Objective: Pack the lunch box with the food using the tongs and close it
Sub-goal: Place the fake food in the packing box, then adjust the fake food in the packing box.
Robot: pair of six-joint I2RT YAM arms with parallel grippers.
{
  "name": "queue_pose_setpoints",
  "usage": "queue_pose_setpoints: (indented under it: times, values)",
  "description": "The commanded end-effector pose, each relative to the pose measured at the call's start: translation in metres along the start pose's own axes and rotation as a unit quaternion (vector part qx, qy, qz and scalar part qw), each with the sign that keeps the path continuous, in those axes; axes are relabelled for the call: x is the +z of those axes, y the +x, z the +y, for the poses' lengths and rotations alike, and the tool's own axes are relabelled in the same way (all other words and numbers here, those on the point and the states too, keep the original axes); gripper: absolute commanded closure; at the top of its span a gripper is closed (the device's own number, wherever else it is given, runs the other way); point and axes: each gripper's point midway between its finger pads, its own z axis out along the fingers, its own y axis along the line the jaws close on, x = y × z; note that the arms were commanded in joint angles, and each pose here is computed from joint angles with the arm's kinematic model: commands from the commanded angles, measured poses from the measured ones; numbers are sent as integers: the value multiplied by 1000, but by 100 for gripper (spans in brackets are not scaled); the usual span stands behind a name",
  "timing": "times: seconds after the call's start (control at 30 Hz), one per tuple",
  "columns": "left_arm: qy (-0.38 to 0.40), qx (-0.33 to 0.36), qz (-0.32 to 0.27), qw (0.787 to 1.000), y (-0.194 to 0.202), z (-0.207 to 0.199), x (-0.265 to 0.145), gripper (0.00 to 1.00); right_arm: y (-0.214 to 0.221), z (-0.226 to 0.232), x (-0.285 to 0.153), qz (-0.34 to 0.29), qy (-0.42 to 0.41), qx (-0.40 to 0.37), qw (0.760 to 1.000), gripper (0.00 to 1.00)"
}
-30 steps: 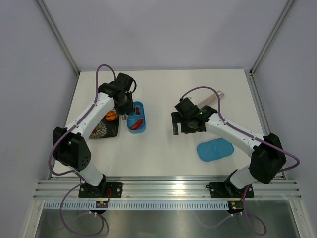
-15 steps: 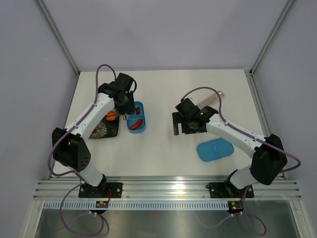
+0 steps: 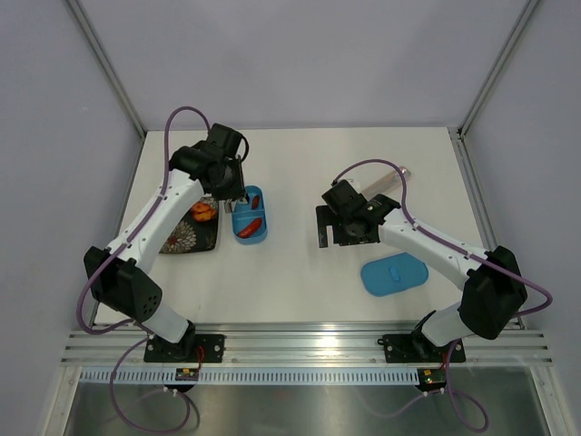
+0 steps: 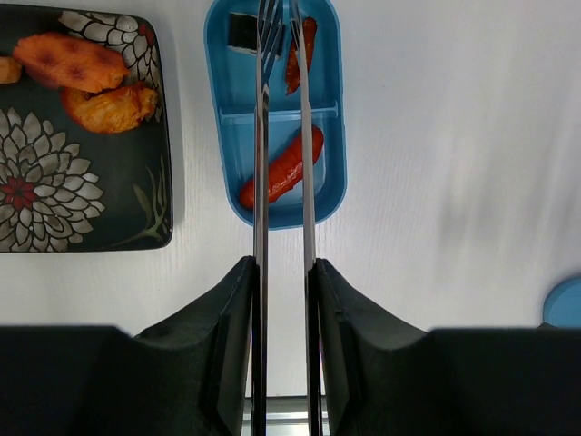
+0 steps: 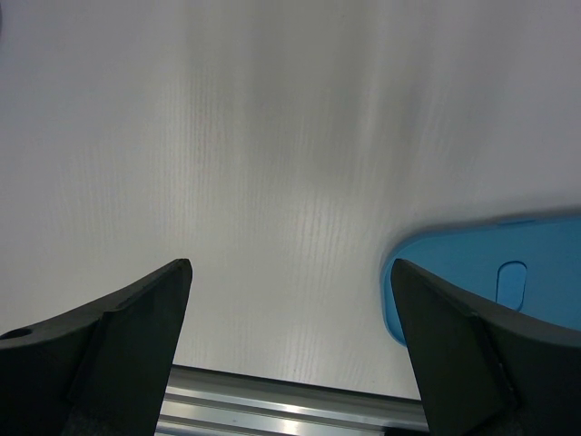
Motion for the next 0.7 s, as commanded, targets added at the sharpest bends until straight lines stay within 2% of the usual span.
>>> queue_pose_setpoints:
  times: [0.0, 0.07, 0.1, 0.2, 0.57, 0.67]
  values:
    - [3, 2, -29, 1000, -13, 0, -14, 73, -5, -1, -6, -11, -3, 7, 1000, 1]
    - [7, 1, -25, 1000, -11, -2, -12, 78, -5, 0, -7, -12, -4, 5, 1000, 1]
    - [8, 1, -23, 1000, -11, -2, -11, 85, -6, -1, -8, -14, -3, 5, 1000, 1]
    - [6, 2, -15, 1000, -6, -2, -7, 96, -5, -1, -7, -12, -2, 4, 1000, 0]
    - [-47, 3, 16, 999, 7, 15, 8, 100, -5, -1, -7, -11, -2, 2, 1000, 1]
    - [-44, 2, 8, 999, 5, 13, 11, 100, -5, -1, -7, -11, -2, 2, 1000, 1]
